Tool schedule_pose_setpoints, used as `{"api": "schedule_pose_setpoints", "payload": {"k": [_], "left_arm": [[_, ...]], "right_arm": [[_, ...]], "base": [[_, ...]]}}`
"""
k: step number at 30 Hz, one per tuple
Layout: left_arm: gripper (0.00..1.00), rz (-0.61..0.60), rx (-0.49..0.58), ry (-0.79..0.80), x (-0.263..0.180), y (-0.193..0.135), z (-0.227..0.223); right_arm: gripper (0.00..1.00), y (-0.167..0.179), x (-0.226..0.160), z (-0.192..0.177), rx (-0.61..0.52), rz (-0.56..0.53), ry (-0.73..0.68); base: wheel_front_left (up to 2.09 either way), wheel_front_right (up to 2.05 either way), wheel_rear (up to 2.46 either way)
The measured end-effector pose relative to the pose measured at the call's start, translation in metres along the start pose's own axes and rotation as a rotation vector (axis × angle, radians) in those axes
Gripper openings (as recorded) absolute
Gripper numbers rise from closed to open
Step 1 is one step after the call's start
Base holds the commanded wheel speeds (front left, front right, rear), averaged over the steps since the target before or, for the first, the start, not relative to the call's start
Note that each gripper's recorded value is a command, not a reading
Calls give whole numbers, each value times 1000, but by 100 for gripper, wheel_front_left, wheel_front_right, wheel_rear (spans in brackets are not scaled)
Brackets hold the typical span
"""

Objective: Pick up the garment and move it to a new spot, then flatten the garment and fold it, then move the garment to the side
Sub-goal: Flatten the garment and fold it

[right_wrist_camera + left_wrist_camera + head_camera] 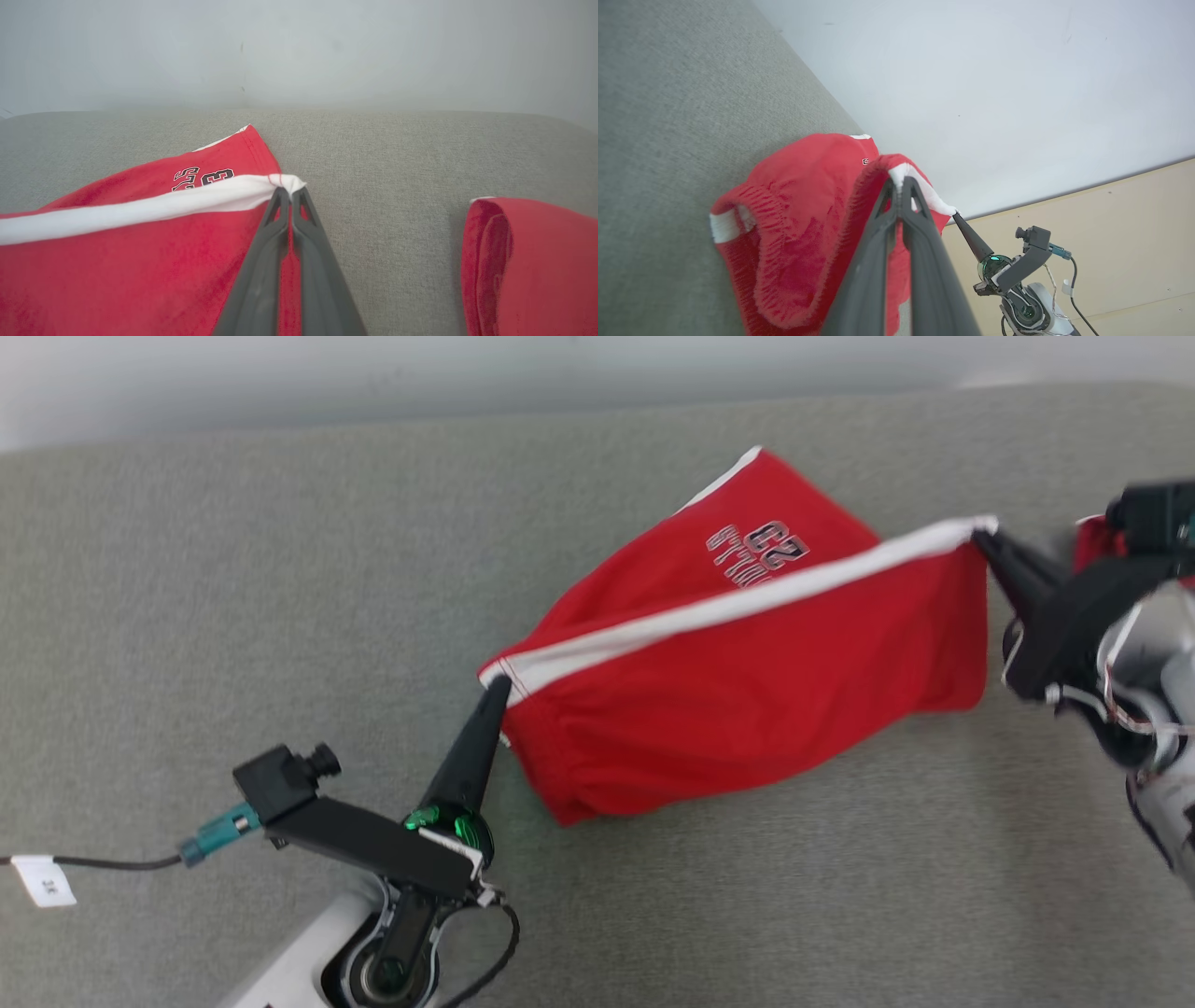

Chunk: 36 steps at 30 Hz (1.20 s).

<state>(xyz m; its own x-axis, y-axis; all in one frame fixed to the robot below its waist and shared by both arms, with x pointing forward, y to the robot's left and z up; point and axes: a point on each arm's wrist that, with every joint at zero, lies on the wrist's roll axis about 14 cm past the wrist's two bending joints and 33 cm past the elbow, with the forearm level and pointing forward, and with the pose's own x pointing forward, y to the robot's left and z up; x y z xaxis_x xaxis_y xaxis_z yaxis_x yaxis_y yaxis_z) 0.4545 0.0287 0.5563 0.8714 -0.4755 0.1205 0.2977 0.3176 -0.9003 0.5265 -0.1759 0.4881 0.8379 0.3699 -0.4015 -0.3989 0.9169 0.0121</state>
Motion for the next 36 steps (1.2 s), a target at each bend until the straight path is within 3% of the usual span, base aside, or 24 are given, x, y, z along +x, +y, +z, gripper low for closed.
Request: {"api": "schedule_pose_setpoints", "payload": {"k": [14, 21, 30, 31, 33, 34, 35, 36], "left_arm": [[0, 115, 6, -80, 10, 57, 25], [0, 121, 134, -106, 19, 70, 41], [0, 137, 204, -129, 22, 83, 43], [0, 138, 210, -130, 22, 83, 43], [5, 137, 222, -130, 21, 83, 43], [20, 137, 232, -129, 21, 83, 43], [29, 138, 239, -128, 21, 83, 43], [42, 143, 250, -129, 21, 84, 43]], "right_arm": [[0, 17, 94, 20, -69, 89, 1], [0, 21, 127, 16, -77, 103, 14], [0, 15, 149, -9, -85, 82, 56], [21, 13, 150, -8, -88, 78, 47], [29, 13, 150, -5, -86, 75, 36], [44, 14, 150, -6, -89, 76, 34], [53, 15, 149, -7, -91, 77, 32], [80, 15, 149, -6, -89, 76, 22]], "base": [[0, 0, 0], [0, 0, 0], [0, 0, 0], [0, 0, 0], [0, 0, 0], [0, 0, 0], [0, 0, 0], [0, 0, 0]]}}
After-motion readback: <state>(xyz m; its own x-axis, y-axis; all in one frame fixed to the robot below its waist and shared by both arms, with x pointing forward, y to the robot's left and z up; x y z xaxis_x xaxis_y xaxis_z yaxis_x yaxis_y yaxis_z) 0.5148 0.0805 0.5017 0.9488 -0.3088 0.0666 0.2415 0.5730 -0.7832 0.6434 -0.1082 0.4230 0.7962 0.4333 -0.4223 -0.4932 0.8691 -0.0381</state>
